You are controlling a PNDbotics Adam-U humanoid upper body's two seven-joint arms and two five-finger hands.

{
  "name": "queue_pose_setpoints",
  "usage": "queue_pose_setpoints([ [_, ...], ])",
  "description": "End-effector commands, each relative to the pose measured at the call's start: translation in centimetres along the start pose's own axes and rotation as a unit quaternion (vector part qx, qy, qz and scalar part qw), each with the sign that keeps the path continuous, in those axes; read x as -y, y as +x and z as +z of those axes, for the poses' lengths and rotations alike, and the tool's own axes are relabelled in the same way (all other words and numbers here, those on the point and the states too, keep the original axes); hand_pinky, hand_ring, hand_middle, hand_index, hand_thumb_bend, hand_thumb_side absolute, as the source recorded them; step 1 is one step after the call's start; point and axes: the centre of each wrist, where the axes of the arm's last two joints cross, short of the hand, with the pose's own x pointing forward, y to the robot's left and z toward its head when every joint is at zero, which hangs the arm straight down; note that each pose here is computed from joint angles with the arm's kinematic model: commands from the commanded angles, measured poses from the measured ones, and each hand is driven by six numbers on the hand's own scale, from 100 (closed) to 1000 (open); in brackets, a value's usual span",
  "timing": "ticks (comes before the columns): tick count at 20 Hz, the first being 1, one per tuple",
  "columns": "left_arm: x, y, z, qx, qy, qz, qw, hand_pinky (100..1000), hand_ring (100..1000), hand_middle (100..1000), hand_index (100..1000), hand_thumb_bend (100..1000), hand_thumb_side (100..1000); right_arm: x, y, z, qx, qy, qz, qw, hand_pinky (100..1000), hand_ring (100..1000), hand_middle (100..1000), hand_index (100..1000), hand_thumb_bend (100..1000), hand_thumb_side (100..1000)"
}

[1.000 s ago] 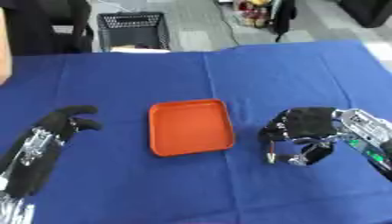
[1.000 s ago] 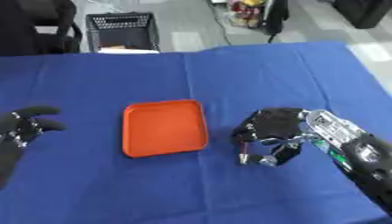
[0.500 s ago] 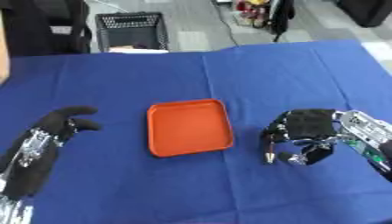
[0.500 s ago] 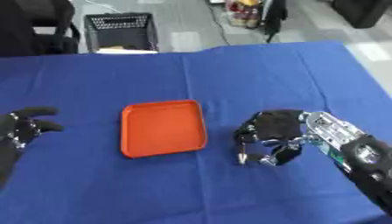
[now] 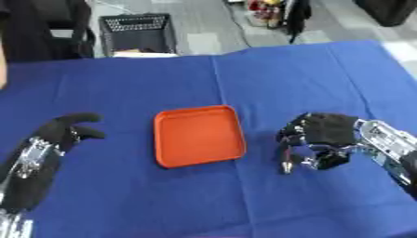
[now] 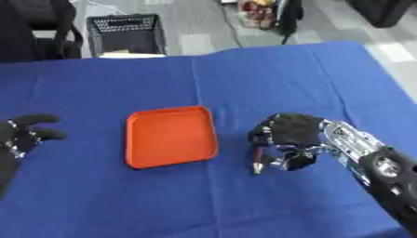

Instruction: Pick up objects on the table and place them in the box.

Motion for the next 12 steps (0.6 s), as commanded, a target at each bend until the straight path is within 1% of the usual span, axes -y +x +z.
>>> queue_pose_setpoints([
  [1,-0.32,0.60,-0.36,0.010,-0.004,-0.009,1.000,816,697,786,846,253,1000,0.04,-0.61,0.65,-0.012,-0.002,0.012,1.000,537,687,743,739,120,244],
  [5,-0.32,0.61,-0.36,0.010,-0.004,-0.009,1.000,817,698,786,846,253,1000,-0.27,-0.65,0.69,-0.012,0.001,0.015,1.000,539,689,746,745,119,247],
  [12,-0.32,0.60,-0.35,0.010,-0.006,-0.009,1.000,817,698,787,847,253,1000,-0.40,-0.77,0.60,0.003,0.018,0.022,1.000,547,699,757,762,135,249],
])
